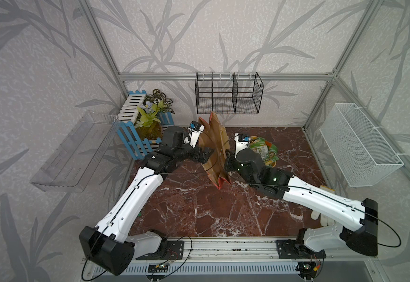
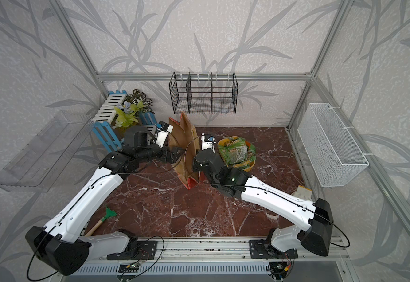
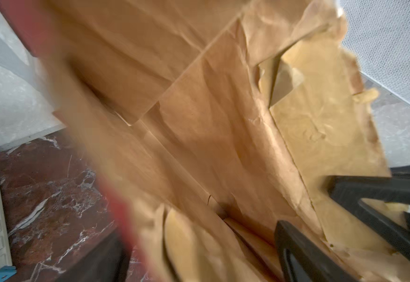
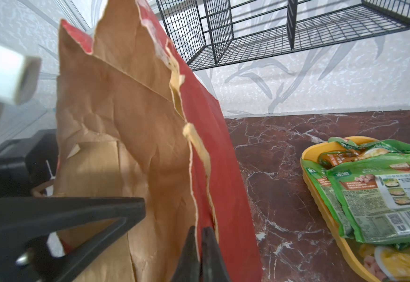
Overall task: Place the condiment packets inside the bag
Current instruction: Open the paper bag.
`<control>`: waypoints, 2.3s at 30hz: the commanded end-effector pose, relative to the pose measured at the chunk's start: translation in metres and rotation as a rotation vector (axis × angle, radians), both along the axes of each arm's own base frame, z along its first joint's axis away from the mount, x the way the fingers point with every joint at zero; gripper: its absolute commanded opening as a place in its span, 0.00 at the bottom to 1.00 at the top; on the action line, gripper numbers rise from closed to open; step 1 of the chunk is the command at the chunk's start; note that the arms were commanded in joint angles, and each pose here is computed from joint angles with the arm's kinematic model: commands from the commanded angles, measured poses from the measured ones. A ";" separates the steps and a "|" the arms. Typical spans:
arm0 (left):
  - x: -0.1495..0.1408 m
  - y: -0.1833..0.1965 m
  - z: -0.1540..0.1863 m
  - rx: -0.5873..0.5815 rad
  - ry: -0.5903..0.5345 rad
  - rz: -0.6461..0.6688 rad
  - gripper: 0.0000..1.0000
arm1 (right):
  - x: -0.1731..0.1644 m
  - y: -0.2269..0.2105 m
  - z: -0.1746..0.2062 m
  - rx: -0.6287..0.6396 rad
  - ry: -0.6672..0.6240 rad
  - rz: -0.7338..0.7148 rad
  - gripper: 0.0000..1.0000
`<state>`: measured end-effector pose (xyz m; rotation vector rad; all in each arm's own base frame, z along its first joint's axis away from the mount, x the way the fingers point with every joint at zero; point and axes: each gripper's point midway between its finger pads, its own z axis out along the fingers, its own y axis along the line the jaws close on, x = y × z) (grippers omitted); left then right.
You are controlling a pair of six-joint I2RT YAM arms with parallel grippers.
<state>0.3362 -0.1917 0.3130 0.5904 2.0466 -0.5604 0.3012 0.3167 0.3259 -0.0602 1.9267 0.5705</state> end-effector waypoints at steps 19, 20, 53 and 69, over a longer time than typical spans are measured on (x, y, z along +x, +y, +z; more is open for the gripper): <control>0.049 0.089 -0.028 0.655 -0.257 0.238 0.00 | -0.005 -0.048 -0.044 -0.166 0.089 -0.182 0.00; 0.051 0.093 -0.032 0.697 -0.255 0.240 0.00 | -0.005 -0.050 -0.045 -0.181 0.093 -0.191 0.00; -0.014 0.035 0.039 0.393 -0.262 0.035 0.99 | -0.012 -0.046 -0.053 -0.125 0.389 -0.091 0.00; 0.013 0.117 0.071 0.241 -0.257 0.243 1.00 | 0.018 -0.002 -0.044 0.070 0.458 -0.054 0.00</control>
